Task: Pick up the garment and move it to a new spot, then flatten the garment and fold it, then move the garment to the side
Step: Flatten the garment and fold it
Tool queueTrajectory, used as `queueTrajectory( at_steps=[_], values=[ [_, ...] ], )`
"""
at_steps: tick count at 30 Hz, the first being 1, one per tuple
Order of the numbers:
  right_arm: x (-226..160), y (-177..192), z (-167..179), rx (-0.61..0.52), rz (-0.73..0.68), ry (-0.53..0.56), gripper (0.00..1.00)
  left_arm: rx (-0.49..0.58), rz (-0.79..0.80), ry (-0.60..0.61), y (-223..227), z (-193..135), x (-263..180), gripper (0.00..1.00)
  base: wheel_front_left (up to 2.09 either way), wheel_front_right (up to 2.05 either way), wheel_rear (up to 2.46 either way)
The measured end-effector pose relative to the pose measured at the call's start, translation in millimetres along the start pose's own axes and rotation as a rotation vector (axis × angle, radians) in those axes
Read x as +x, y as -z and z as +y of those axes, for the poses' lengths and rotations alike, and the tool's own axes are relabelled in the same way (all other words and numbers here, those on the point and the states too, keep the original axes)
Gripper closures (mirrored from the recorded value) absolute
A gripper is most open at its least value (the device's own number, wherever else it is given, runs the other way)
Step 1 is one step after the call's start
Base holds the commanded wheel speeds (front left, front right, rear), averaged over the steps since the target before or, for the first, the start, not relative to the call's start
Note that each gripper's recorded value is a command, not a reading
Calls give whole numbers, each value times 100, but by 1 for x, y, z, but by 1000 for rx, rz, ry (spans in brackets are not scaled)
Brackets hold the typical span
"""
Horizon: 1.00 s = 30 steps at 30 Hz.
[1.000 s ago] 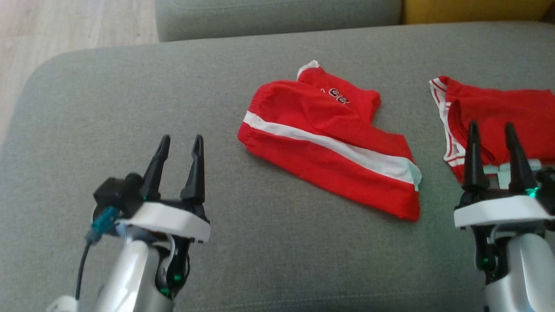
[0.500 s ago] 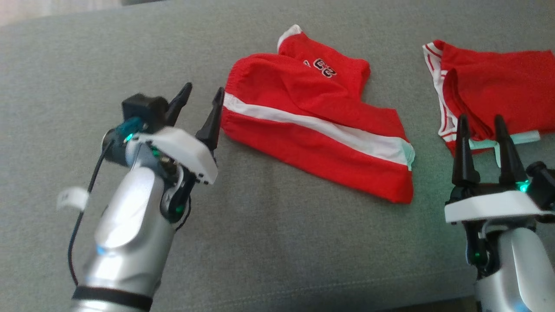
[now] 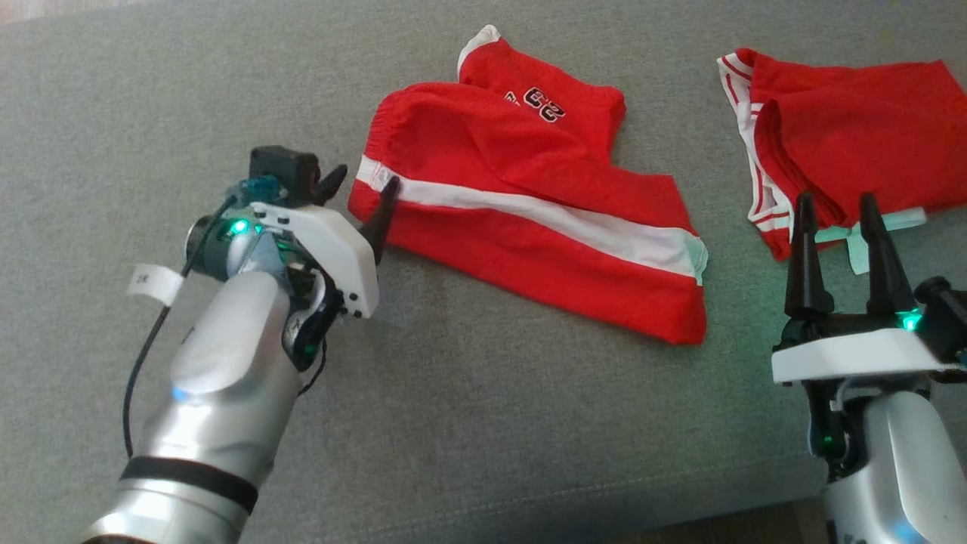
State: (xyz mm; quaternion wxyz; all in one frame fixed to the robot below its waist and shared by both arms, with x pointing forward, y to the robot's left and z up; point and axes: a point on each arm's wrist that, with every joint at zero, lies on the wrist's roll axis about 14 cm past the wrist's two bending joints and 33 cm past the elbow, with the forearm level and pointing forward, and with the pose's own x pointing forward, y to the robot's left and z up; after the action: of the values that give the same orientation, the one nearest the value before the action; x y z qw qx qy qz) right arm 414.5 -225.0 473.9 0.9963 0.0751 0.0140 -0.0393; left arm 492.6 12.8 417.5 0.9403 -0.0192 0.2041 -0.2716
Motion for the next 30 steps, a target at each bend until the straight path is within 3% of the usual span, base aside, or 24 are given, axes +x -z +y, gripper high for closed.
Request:
queueTrajectory(
  at_steps=[10,11,13,25,30],
  values=[
    [1,4,-1,0,10,2,0,-4,32,17,9,-2,4,0,0,0,0],
    [1,4,-1,0,10,2,0,-6,33,18,8,-2,4,24,0,0,0],
    [2,4,-1,0,11,3,0,-11,33,19,8,-2,5,100,0,0,0],
    [-1,22,11,2,94,-32,0,-9,-84,3,-22,8,0,100,0,0,0],
    [-10,41,35,73,179,-91,0,-7,-113,-4,-33,12,-4,100,0,0,0]
  ],
)
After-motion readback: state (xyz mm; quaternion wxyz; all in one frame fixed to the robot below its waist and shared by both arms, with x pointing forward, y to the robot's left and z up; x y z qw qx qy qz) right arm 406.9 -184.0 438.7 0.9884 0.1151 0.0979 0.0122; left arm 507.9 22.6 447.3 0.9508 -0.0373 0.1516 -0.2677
